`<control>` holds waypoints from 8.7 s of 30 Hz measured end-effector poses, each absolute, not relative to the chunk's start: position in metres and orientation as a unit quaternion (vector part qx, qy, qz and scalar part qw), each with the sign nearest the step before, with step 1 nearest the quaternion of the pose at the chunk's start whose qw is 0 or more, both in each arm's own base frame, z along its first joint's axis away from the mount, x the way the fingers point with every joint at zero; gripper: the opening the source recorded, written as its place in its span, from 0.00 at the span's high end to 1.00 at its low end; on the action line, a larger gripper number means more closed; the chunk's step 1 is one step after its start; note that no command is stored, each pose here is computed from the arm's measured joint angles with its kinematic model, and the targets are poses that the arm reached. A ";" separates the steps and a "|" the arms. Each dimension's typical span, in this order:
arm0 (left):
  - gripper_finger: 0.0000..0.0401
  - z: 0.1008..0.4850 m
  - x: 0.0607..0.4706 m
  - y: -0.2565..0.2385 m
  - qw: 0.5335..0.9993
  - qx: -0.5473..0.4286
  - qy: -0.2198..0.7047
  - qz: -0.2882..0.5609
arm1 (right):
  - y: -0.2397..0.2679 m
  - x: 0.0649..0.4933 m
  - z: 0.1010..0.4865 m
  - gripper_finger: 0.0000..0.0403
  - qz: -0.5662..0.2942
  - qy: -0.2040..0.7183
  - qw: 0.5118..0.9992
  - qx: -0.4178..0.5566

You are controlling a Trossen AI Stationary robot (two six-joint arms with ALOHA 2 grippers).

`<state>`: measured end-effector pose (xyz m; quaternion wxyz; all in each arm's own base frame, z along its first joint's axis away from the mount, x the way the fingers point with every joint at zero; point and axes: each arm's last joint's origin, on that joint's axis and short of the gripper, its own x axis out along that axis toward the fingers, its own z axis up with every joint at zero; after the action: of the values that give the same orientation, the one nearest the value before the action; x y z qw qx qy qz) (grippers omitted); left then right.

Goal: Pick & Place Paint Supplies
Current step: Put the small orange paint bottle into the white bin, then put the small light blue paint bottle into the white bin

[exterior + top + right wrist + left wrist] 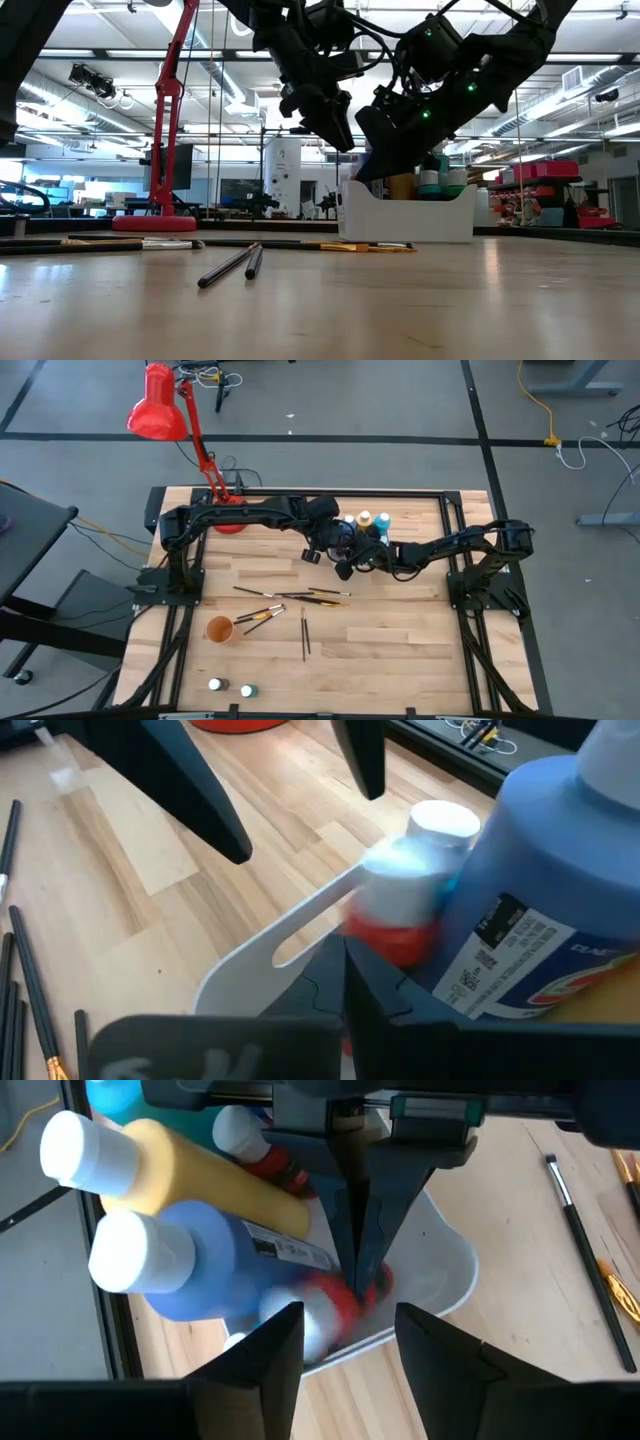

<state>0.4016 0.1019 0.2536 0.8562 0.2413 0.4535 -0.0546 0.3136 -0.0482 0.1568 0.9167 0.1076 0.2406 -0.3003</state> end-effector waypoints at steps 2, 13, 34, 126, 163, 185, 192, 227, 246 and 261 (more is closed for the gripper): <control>0.57 0.254 0.402 0.102 0.856 0.241 0.454 -0.054 | -0.048 0.314 0.157 1.00 -0.300 0.241 0.917 0.108; 0.57 0.257 0.406 0.103 0.876 0.215 0.430 -0.027 | -0.046 0.315 0.160 1.00 -0.288 0.230 0.924 0.098; 0.57 0.359 0.341 0.048 0.919 0.156 0.363 0.013 | -0.021 0.290 0.208 0.82 -0.177 0.246 0.948 0.094; 0.57 0.413 0.267 0.017 0.928 0.125 0.328 0.125 | -0.040 0.332 0.206 1.00 -0.292 0.415 0.855 0.109; 0.57 0.269 0.207 -0.175 0.959 0.005 0.198 -0.201 | 0.122 0.334 0.280 0.61 0.063 0.144 0.987 0.018; 0.57 0.227 0.178 -0.189 0.932 -0.055 0.247 -0.261 | 0.124 0.334 0.280 0.63 0.064 0.143 0.988 0.013; 0.57 0.226 0.181 -0.185 0.943 -0.045 0.234 -0.231 | 0.124 0.334 0.282 0.63 0.065 0.130 0.989 0.017; 0.41 0.187 0.177 -0.221 0.907 0.003 0.286 -0.309 | 0.124 0.335 0.286 0.63 0.068 0.109 0.992 0.000; 0.41 0.176 0.170 -0.226 0.895 0.003 0.320 -0.312 | 0.124 0.336 0.287 0.63 0.068 0.103 0.992 0.002; 0.61 0.177 0.173 -0.224 0.893 0.036 0.308 -0.325 | 0.124 0.336 0.287 0.63 0.068 0.104 0.992 0.002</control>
<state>0.1730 -0.2242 0.1766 0.8933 0.0359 0.3081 -0.3253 0.3357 0.1239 0.2872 0.9923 0.0021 0.1035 0.0682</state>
